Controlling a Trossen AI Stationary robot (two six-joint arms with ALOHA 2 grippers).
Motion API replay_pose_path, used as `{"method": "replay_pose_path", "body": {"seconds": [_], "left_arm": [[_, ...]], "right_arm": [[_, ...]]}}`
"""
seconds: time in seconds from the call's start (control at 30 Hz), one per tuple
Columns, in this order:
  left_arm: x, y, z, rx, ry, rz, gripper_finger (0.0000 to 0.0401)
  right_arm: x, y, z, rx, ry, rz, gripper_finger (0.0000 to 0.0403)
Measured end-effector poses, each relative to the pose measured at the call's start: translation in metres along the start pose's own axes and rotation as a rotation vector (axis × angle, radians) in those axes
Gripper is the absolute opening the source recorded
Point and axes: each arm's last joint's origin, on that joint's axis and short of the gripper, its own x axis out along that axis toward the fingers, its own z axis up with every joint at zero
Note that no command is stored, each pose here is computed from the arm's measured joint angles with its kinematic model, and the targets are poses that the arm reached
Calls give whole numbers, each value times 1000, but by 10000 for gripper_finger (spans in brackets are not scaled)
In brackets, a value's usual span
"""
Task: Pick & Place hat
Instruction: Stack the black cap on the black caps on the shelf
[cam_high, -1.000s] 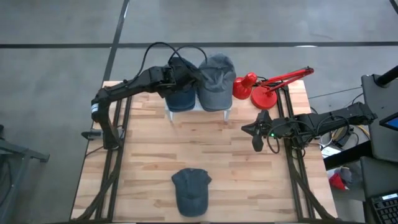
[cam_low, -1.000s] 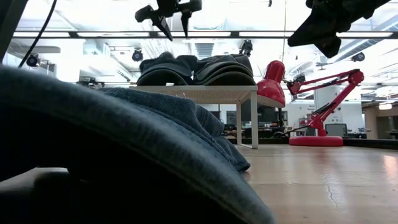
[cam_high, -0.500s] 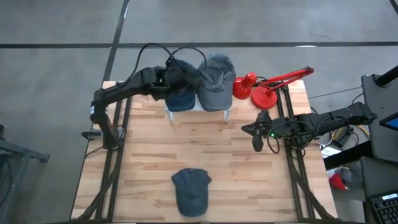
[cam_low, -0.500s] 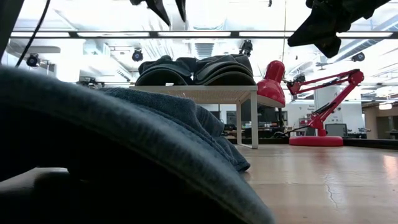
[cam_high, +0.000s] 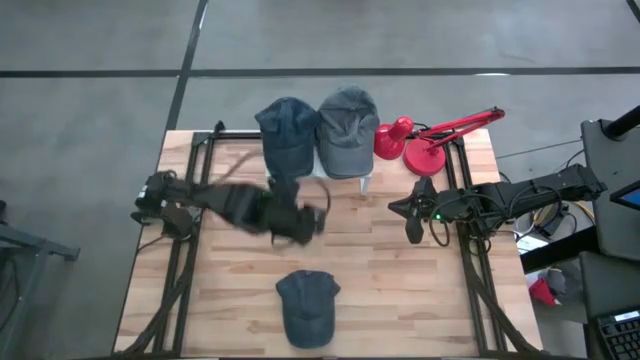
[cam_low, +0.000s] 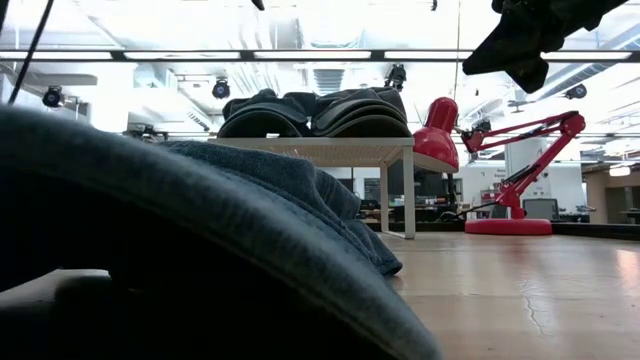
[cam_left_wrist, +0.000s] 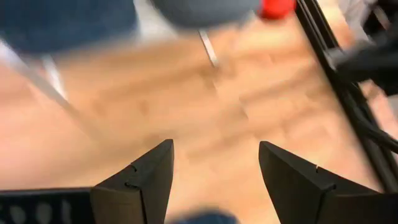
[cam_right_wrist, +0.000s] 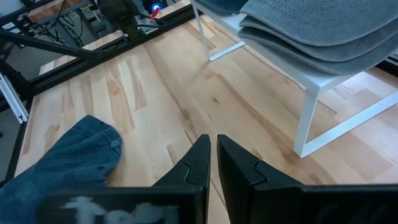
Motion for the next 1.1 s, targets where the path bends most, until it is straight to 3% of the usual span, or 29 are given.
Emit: {"method": "replay_pose_path", "body": {"seconds": [0.27,0.47,0.77,0.97,1.1], "left_arm": [[19,-13,-80,-226,118,-137,224],[49,-12,-124,-340,230,-211,218],[74,-8,-163,-397,402,-98,202],[71,-15,-174,-404,447,-18,190],[79,-15,-182,-383,443,97,182]], "right_arm": [[0,0,0,-2,0,0,27],[0,0,0,-2,0,0,27],[0,0,0,-2,0,0,27],[0,0,0,-2,0,0,27],[0,0,0,-2,0,0,27]]}}
